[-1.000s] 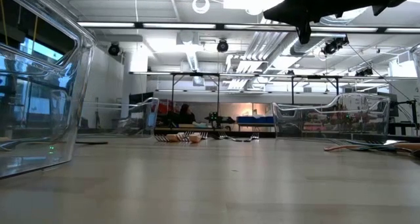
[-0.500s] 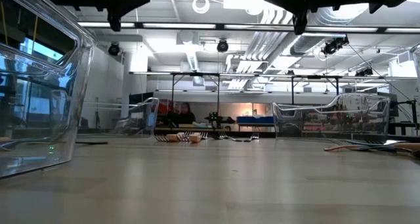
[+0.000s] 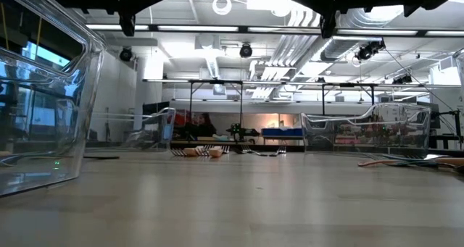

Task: Sort silverware by color (type)
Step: Put the blue spoon into the top left transparent bin

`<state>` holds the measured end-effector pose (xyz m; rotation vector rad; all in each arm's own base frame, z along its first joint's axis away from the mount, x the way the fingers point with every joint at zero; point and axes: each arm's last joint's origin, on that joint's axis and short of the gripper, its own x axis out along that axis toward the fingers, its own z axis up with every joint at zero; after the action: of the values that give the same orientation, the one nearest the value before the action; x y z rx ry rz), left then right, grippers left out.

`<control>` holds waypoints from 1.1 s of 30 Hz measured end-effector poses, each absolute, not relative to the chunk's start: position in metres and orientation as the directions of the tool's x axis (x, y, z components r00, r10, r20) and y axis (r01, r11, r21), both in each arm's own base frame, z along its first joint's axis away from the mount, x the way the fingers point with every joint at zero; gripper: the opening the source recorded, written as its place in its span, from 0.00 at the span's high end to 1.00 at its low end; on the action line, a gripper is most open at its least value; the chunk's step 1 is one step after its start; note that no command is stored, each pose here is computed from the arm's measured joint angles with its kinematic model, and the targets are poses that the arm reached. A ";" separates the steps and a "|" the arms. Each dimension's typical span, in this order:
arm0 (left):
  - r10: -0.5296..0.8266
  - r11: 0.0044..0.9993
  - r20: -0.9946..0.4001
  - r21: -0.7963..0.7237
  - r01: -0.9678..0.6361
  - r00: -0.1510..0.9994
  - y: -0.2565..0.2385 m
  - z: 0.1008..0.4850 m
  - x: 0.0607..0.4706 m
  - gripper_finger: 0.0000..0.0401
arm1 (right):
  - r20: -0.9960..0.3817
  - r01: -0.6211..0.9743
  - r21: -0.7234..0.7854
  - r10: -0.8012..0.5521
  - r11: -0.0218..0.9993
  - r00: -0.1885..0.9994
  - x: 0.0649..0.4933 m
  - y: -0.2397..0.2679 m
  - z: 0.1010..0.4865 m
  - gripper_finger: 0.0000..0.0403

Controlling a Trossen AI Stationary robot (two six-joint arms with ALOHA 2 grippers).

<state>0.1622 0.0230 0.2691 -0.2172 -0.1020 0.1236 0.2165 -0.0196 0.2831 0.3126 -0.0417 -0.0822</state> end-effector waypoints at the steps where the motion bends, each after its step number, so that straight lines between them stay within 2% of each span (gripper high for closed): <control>1: 0.132 0.968 0.088 -0.225 -0.109 0.987 0.023 0.269 0.162 0.98 | 0.029 0.074 0.309 -0.087 0.948 0.996 0.216 -0.020 0.283 1.00; 24: 0.132 0.965 0.086 -0.239 -0.108 0.988 0.023 0.269 0.162 1.00 | 0.032 0.071 0.333 -0.086 0.940 0.996 0.216 -0.020 0.283 0.99; 27: 0.132 0.963 0.087 -0.247 -0.107 0.987 0.023 0.269 0.162 1.00 | 0.032 0.069 0.360 -0.086 0.930 0.996 0.216 -0.020 0.283 0.93; 30: 0.131 0.961 0.087 -0.256 -0.105 0.988 0.023 0.269 0.162 1.00 | 0.012 0.071 0.399 -0.083 0.914 0.997 0.217 -0.019 0.282 0.84; 33: 0.131 0.961 0.086 -0.256 -0.105 0.988 0.023 0.269 0.162 1.00 | -0.123 0.081 0.394 -0.034 0.916 0.992 0.218 -0.018 0.287 0.71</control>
<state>0.1623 0.0230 0.2691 -0.2532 -0.1025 0.1202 0.2183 -0.0184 0.2873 0.4099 0.1149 -0.0591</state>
